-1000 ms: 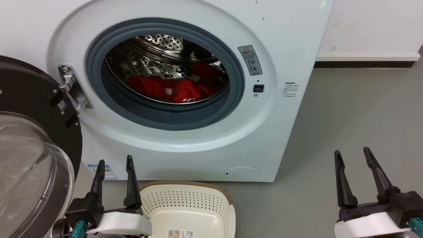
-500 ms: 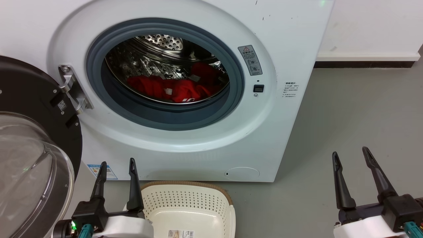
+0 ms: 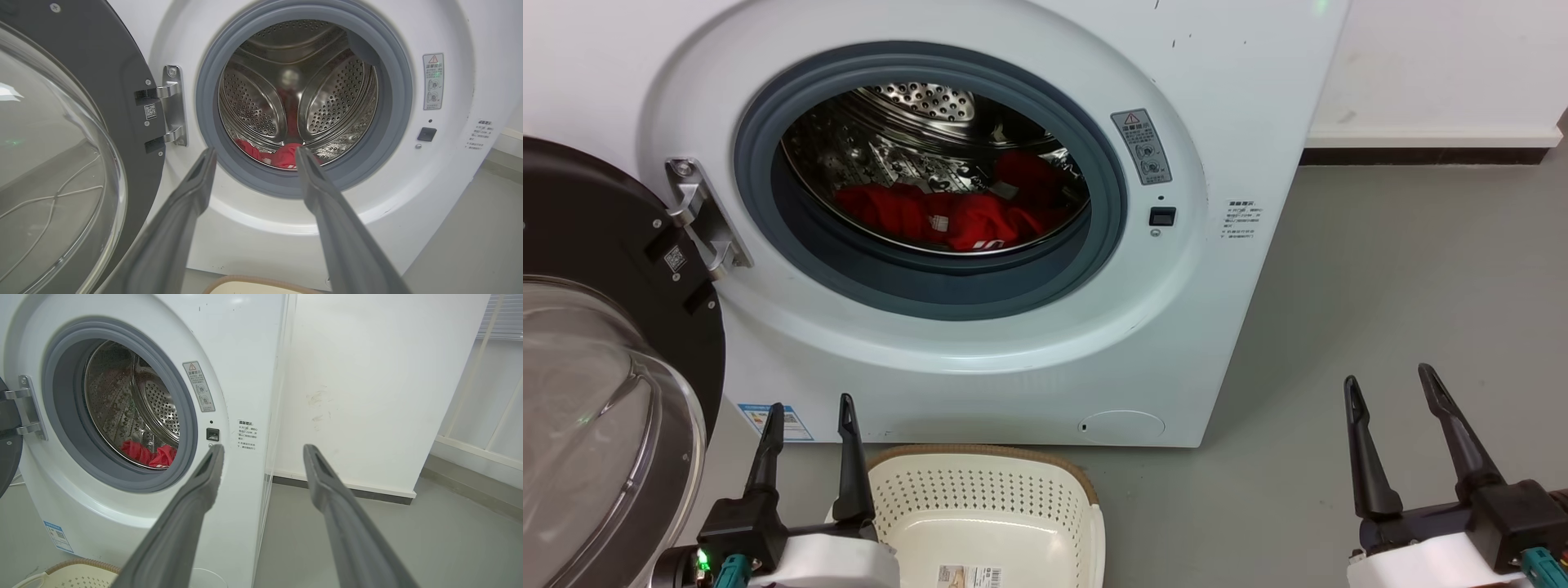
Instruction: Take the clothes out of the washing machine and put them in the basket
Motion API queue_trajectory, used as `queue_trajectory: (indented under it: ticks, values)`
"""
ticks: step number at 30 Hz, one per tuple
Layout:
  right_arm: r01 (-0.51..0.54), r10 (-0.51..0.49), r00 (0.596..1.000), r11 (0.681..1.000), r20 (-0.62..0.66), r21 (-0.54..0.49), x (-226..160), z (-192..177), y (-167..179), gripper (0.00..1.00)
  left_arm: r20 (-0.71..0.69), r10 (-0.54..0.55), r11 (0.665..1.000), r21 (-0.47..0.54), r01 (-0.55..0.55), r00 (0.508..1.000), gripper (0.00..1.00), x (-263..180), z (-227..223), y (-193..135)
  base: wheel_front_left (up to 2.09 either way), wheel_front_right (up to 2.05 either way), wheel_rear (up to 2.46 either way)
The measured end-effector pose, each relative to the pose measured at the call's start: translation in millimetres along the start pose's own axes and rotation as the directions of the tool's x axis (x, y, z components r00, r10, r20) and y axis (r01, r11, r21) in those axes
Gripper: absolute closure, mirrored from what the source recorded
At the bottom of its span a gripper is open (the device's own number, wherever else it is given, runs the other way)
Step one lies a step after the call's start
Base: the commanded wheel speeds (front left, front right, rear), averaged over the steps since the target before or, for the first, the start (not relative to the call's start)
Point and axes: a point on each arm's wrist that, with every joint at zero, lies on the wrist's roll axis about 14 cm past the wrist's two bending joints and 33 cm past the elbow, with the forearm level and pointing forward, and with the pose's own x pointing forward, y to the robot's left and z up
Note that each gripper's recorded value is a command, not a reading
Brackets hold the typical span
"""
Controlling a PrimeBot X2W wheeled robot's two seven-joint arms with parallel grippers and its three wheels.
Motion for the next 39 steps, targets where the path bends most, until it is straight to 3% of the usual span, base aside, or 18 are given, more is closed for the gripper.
queue_trajectory:
  ticks: [10, 20, 26, 34, 39]
  values:
    - [-0.006, 0.006, 1.000, 1.000, -0.010, 0.002, 9.9, -5.9, 1.3, 0.00, -0.053, -0.072, 0.997, -0.016, 0.071, 0.996, 0.00, 32.4, -22.1, -15.9, 0.00, 0.00, 0.00]
    - [-0.008, 0.008, 0.998, 1.000, -0.056, -0.002, 34.3, -29.9, -1.2, 0.00, -0.121, -0.169, 0.985, -0.005, 0.170, 0.978, 0.00, 125.3, -55.3, -44.3, 0.00, 0.00, 0.00]
    - [0.017, -0.017, 0.998, 1.000, -0.062, -0.002, 62.1, -46.3, -13.4, 0.00, -0.157, -0.227, 0.970, 0.054, 0.238, 0.961, 0.00, 194.3, -77.3, -57.9, 0.00, 0.00, 0.00]
    - [0.043, -0.041, 0.991, 0.999, -0.128, 0.015, 87.3, -91.8, -25.5, 0.00, -0.316, -0.283, 0.927, 0.151, 0.342, 0.906, 0.00, 265.2, -142.8, -70.6, 0.00, 0.00, 0.00]
    - [0.069, -0.067, 0.979, 0.998, -0.191, 0.007, 89.1, -123.3, -37.0, 0.00, -0.487, -0.275, 0.911, 0.143, 0.386, 0.829, 0.00, 300.6, -195.8, -80.2, 0.00, 0.00, 0.00]
